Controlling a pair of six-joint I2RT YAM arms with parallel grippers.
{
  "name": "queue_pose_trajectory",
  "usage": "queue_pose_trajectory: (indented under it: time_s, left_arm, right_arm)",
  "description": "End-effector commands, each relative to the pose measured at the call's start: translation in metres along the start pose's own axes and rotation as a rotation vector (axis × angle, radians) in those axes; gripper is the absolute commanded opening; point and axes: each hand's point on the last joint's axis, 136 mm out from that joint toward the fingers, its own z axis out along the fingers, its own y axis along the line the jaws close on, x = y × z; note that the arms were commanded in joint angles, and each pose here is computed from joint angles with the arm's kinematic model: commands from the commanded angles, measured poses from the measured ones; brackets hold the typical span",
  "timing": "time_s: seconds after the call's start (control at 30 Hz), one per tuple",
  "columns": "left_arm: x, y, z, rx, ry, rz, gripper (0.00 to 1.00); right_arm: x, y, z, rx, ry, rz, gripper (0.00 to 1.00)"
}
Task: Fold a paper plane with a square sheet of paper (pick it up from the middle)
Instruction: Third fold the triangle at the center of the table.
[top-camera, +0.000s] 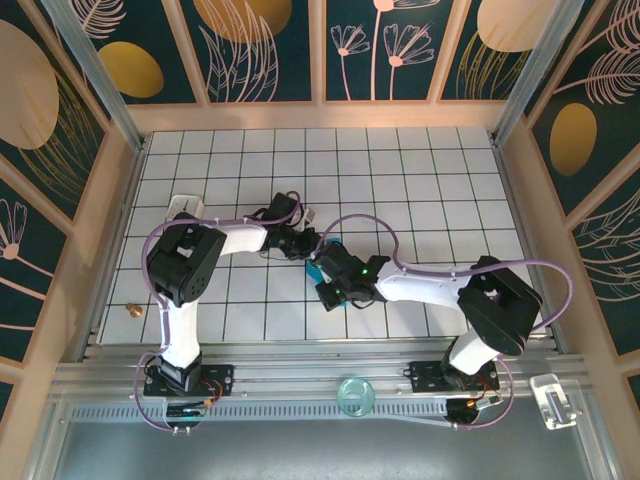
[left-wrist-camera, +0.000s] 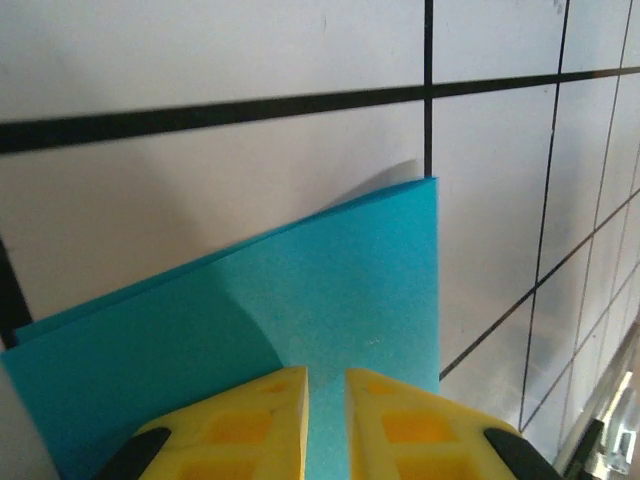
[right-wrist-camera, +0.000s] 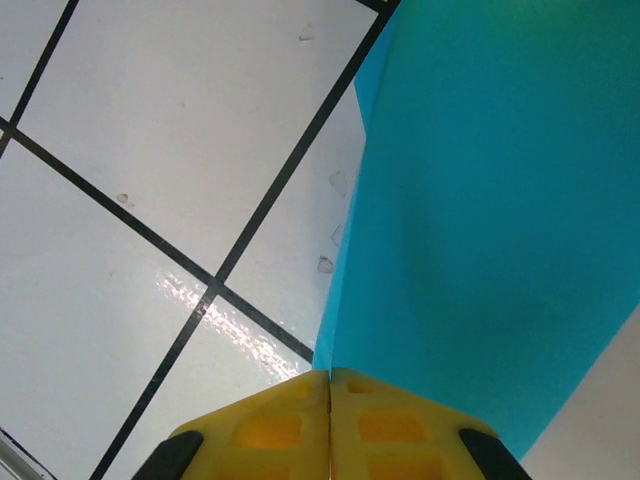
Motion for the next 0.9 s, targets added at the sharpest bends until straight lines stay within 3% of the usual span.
queue_pose_trajectory:
  time_s: [0.0,0.5,0.87]
  left_arm:
    - [0.012,0.019,0.007,-0.060,0.060,0.012,0.18]
    - [0.017,0.029,0.013,-0.081,0.079,0.013,0.17]
    - [0.017,0.033,0.014,-0.096,0.083,0.023,0.17]
  right_arm:
    - [-0.010,0.004,-0.006,-0.070,-0.045,-0.011,0.10]
    - [-0.017,-0.005,-0.008,-0.210,-0.080,0.069,0.08]
    - [-0.017,-0.030,0.001,-0.204,-0.050,0.136,0.06]
